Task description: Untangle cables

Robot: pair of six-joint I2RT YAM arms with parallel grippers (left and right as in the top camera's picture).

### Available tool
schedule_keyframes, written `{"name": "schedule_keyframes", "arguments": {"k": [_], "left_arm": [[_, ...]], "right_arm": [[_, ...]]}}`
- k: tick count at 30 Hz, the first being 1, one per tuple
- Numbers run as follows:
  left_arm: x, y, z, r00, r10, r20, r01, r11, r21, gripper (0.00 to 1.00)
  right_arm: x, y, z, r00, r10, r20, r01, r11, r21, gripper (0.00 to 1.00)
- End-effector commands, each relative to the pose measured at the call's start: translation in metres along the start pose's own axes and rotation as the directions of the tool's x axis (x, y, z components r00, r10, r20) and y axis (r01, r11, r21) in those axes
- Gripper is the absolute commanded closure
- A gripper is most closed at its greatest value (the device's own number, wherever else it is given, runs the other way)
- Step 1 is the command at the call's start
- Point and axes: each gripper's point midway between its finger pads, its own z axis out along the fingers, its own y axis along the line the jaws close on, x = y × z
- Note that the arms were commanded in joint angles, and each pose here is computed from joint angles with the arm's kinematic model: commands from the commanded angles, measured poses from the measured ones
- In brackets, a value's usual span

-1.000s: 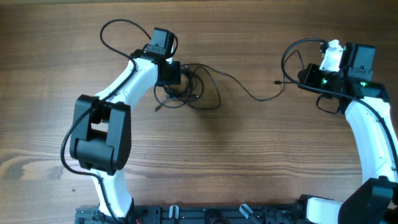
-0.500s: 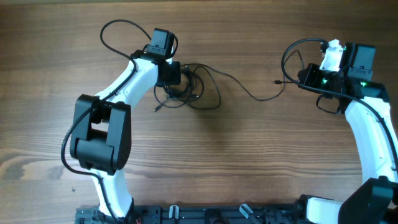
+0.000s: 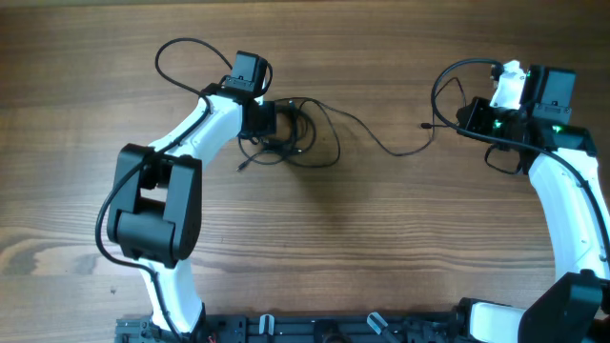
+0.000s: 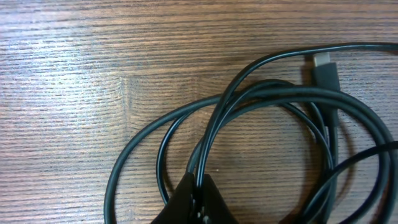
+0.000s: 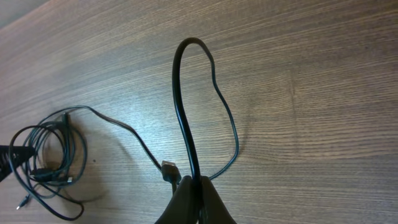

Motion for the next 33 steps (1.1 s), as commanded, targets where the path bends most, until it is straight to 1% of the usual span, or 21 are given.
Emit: {"name": "schedule_keyframes", "arguments": {"k": [1,2,3,4,6,7,8,9,10,13,15,17,18,20,22,25,26,28,29,31,33], "left_arm": [[-0.028,-0.024,-0.065,0.988,0.020,0.151,-0.031,0.997,0.074,0.96],[-0.039,-0.034,-0.101,0.972,0.027,0.232,-0.052,0.993,0.102,0.96],[-0.045,-0.041,-0.129,0.957,0.025,0.290,-0.063,0.990,0.123,0.96],[-0.052,-0.048,-0.171,0.928,-0.001,0.373,-0.063,0.985,0.159,0.96],[-0.055,-0.053,-0.225,0.882,-0.034,0.470,-0.076,0.974,0.213,0.96],[-0.054,-0.053,-0.248,0.861,-0.049,0.506,-0.081,0.969,0.232,0.96],[-0.052,-0.051,-0.268,0.841,-0.058,0.538,-0.087,0.967,0.241,0.96],[-0.050,-0.050,-0.281,0.828,-0.063,0.557,-0.092,0.965,0.247,0.96],[-0.047,-0.048,-0.296,0.812,-0.070,0.579,-0.100,0.962,0.256,0.96],[-0.042,-0.062,-0.305,0.817,-0.076,0.572,-0.143,0.934,0.329,0.96],[-0.046,-0.066,-0.307,0.812,-0.110,0.573,-0.129,0.924,0.360,0.96],[-0.049,-0.075,-0.314,0.805,-0.123,0.580,-0.155,0.901,0.405,0.96],[-0.048,-0.078,-0.315,0.806,-0.121,0.579,-0.165,0.894,0.417,0.96],[-0.047,-0.079,-0.315,0.813,-0.143,0.565,-0.148,0.887,0.437,0.96],[-0.045,-0.083,-0.316,0.818,-0.138,0.558,-0.163,0.875,0.455,0.96],[-0.043,-0.085,-0.316,0.824,-0.134,0.551,-0.169,0.869,0.464,0.96],[-0.043,-0.085,-0.316,0.824,-0.134,0.551,-0.169,0.870,0.464,0.96],[-0.043,-0.085,-0.316,0.823,-0.134,0.551,-0.169,0.869,0.464,0.96],[-0.043,-0.085,-0.316,0.825,-0.134,0.550,-0.171,0.868,0.467,0.96],[-0.042,-0.087,-0.316,0.828,-0.131,0.545,-0.174,0.864,0.473,0.96],[-0.042,-0.082,-0.313,0.829,-0.133,0.543,-0.156,0.878,0.453,0.96]], "right_arm": [[-0.008,-0.008,0.000,1.000,-0.004,0.019,0.003,0.999,0.055,0.94],[-0.008,-0.008,0.000,1.000,-0.003,0.020,0.002,0.999,0.054,0.62],[-0.008,-0.008,0.000,1.000,-0.005,0.021,0.004,0.999,0.053,0.22],[-0.010,-0.008,0.000,1.000,-0.008,0.027,0.007,0.999,0.053,0.00],[-0.019,-0.004,-0.001,0.998,-0.022,0.064,0.020,0.999,0.032,0.00],[-0.024,0.010,-0.002,0.995,-0.050,0.083,0.053,0.998,-0.036,0.00],[-0.025,0.038,-0.007,0.987,-0.128,0.101,0.146,0.971,-0.192,0.00],[-0.021,0.070,-0.016,0.975,-0.184,0.125,0.218,0.906,-0.363,0.00],[-0.016,0.095,-0.024,0.972,-0.197,0.129,0.235,0.842,-0.486,0.00],[0.007,0.138,-0.020,0.969,-0.238,0.071,0.236,0.792,-0.563,0.00],[0.024,0.173,-0.014,0.959,-0.281,0.048,0.252,0.757,-0.603,0.01],[0.029,0.188,0.004,0.968,-0.250,0.018,0.219,0.807,-0.549,0.00],[0.031,0.196,0.008,0.966,-0.259,0.025,0.230,0.805,-0.547,0.00],[0.046,0.227,0.009,0.934,-0.351,0.066,0.312,0.709,-0.632,0.00],[0.060,0.244,0.018,0.910,-0.406,0.079,0.355,0.666,-0.656,0.00],[0.062,0.250,0.028,0.906,-0.412,0.091,0.363,0.651,-0.667,0.00],[0.062,0.250,0.028,0.906,-0.413,0.092,0.364,0.649,-0.668,0.09],[0.062,0.250,0.030,0.907,-0.412,0.090,0.362,0.651,-0.667,0.33],[0.062,0.250,0.031,0.906,-0.413,0.091,0.363,0.652,-0.666,0.35],[0.058,0.245,0.036,0.909,-0.406,0.093,0.370,0.682,-0.631,0.96],[0.051,0.235,0.044,0.934,-0.350,0.067,0.323,0.753,-0.574,0.95]]}}
